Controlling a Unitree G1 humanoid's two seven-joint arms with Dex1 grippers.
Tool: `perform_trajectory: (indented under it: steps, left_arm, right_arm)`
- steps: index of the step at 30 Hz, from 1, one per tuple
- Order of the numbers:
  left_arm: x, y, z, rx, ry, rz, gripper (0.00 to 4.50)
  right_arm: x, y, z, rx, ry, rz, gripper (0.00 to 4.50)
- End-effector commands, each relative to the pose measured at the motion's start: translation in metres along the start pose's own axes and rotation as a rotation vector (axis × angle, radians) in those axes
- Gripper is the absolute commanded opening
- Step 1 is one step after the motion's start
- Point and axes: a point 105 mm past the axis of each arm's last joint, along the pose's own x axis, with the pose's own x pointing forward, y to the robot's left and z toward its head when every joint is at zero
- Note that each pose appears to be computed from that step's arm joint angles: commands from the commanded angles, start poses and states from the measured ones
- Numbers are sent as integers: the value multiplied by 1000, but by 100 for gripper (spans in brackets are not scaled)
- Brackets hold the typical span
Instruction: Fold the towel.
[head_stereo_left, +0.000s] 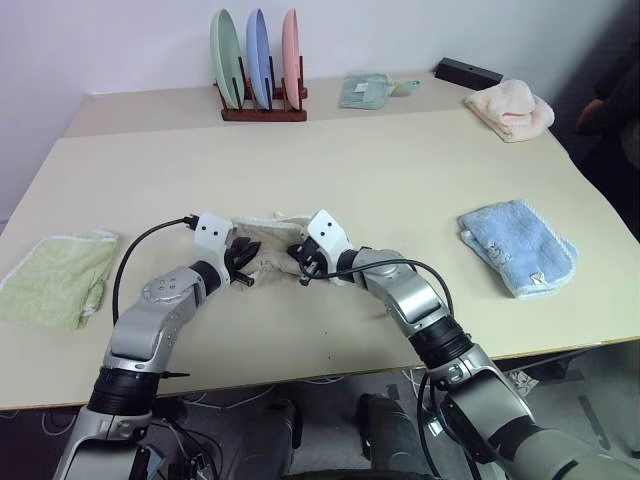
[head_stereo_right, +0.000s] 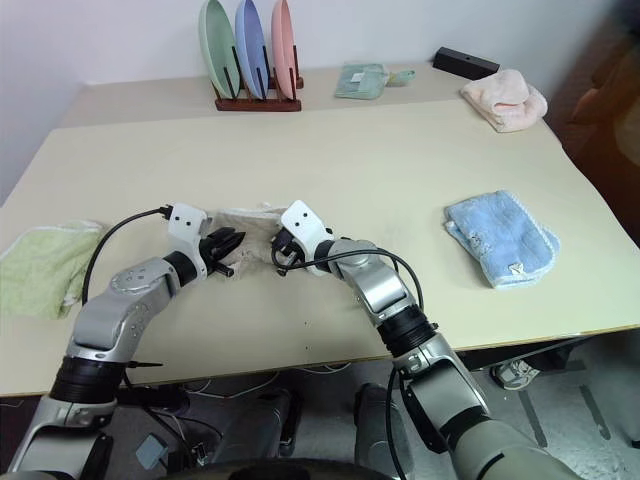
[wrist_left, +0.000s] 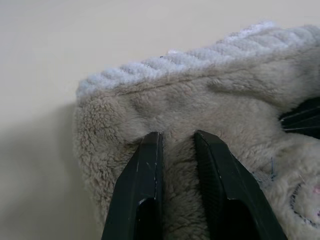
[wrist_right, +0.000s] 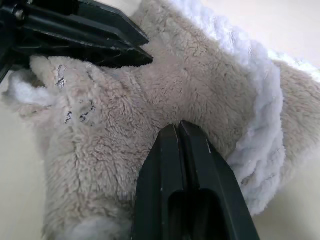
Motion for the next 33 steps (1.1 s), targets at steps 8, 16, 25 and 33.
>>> perform_trajectory:
  steps: [8,16,25,33]
  left_arm:
    - [-42,21,40,-83,-276,64,103]
    - [-95,22,44,83,-270,6,103]
    - [-103,13,43,67,-263,-35,103]
    - [-110,-12,44,22,-270,-121,103]
  right_arm:
    - [-39,-22,31,99,-137,-23,175]
    - [-59,-30,25,474,-73,-22,444]
    - [-51,-27,19,564,-34,-13,444]
    - [-3,6,25,698,-2,134,270]
